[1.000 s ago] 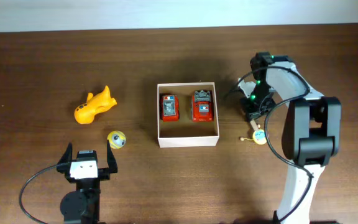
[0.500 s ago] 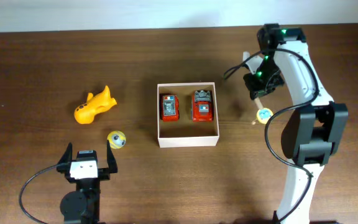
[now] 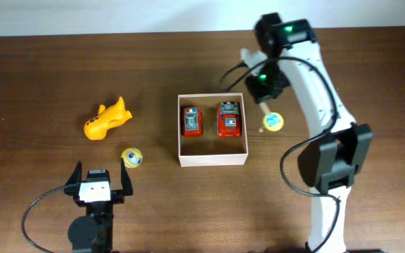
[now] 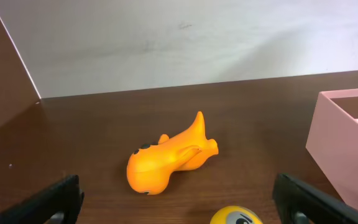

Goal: Pack container
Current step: 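Lift the rattle and carry it with the right gripper to the box, then lower the rattle between the trucks and open the right gripper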

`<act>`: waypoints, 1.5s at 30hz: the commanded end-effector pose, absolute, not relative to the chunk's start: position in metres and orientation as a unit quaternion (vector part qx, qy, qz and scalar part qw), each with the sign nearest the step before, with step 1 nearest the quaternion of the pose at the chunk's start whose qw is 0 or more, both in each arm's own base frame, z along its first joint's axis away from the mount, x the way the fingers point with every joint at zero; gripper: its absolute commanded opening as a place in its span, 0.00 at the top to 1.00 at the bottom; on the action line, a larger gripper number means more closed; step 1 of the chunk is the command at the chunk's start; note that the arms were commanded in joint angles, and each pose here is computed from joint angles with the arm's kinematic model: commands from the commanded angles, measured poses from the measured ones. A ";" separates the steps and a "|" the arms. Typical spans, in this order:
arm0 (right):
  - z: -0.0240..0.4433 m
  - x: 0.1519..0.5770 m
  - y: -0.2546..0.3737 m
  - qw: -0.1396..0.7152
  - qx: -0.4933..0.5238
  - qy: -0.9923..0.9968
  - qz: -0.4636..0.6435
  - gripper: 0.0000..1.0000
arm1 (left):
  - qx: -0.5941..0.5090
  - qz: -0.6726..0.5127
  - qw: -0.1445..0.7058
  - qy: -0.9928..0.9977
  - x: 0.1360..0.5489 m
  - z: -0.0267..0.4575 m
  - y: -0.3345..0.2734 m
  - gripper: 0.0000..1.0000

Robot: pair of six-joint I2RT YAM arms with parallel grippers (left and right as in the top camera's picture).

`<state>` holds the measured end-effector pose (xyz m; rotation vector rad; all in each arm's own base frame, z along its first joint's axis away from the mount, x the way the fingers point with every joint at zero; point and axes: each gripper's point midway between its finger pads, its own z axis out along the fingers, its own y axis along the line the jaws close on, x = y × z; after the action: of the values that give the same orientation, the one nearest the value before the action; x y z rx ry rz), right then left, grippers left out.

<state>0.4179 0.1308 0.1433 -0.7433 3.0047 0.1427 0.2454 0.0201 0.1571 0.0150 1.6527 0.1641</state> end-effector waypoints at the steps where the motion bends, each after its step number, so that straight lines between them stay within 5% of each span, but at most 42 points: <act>1: 0.160 0.417 0.164 0.049 -0.240 0.968 0.055 0.90 | 0.011 0.075 0.676 0.733 0.245 0.157 0.020 0.01; 25: 0.179 0.457 0.255 0.190 -0.075 0.974 0.092 0.89 | 0.011 0.075 0.676 0.733 0.245 0.157 0.020 0.01; 45: 0.105 0.432 0.244 0.109 -0.049 0.990 0.068 0.89 | 0.011 0.075 0.676 0.733 0.245 0.157 0.020 0.01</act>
<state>0.4380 0.2429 0.1108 -0.1571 2.8928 0.2026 0.2454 0.0201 0.1571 0.0150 1.6527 0.1641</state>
